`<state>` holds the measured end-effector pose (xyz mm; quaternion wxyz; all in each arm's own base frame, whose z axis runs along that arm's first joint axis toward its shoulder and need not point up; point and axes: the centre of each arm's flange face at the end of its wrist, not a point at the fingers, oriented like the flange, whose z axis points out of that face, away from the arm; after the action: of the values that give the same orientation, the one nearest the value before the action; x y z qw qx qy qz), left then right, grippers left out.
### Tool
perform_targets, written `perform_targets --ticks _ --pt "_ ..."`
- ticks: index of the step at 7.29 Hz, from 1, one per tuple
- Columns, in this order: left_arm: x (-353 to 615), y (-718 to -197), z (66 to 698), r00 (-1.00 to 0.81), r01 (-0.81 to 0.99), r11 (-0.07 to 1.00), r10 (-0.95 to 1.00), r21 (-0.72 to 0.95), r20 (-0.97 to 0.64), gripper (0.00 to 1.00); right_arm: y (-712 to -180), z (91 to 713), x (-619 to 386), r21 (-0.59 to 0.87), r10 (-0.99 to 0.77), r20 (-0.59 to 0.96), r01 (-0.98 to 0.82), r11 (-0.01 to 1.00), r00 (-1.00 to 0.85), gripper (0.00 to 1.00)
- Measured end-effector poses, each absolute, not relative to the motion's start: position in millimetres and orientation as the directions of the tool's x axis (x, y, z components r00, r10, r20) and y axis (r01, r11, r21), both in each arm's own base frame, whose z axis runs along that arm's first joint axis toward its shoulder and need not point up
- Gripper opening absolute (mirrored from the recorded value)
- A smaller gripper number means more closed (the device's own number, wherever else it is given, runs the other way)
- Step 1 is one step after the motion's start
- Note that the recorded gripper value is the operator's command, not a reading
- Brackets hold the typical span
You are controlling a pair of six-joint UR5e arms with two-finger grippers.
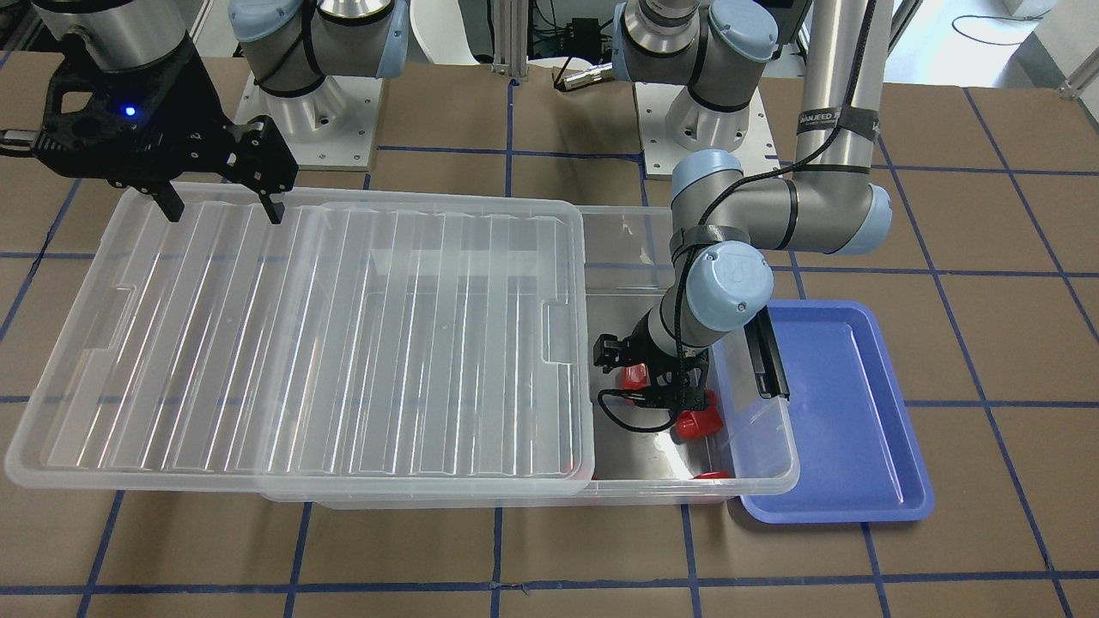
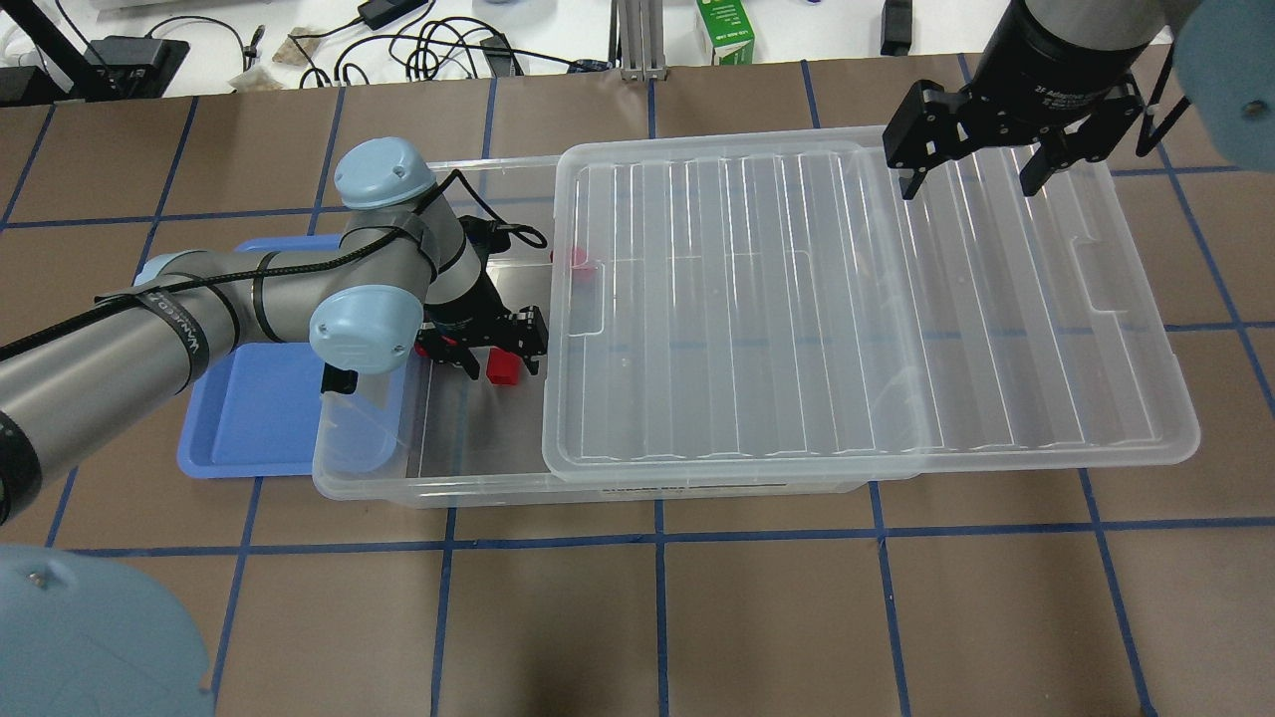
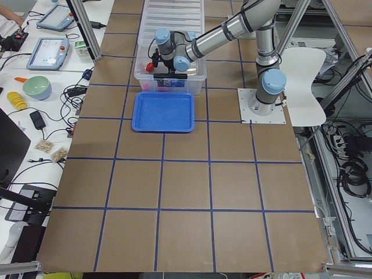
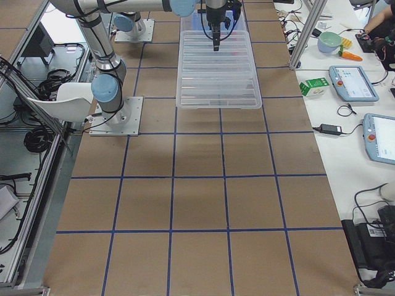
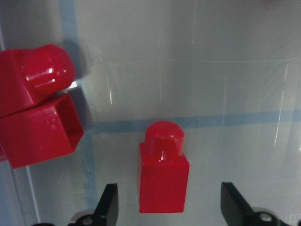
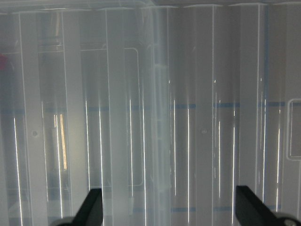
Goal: Place red block in blue tray from box
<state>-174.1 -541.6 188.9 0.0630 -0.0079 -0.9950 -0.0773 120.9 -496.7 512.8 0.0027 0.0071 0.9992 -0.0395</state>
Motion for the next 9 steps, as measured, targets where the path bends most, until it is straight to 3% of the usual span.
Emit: perform_targets --ticks 1,5,9 --pt "-174 -543 185 -0.992 0.030 0.987 0.009 0.156 0.128 0.00 -498 512 121 -0.077 0.014 -0.005 0.014 0.997 -1.000 1.00" --pt "-171 -549 194 -0.992 0.028 0.989 0.010 0.146 0.123 0.00 -501 517 120 -0.086 0.014 -0.003 0.014 0.996 -1.000 1.00" --pt "-169 -572 291 -0.994 0.030 0.983 0.011 0.183 0.105 0.00 -501 513 120 -0.078 0.016 -0.003 0.016 0.997 -1.000 1.00"
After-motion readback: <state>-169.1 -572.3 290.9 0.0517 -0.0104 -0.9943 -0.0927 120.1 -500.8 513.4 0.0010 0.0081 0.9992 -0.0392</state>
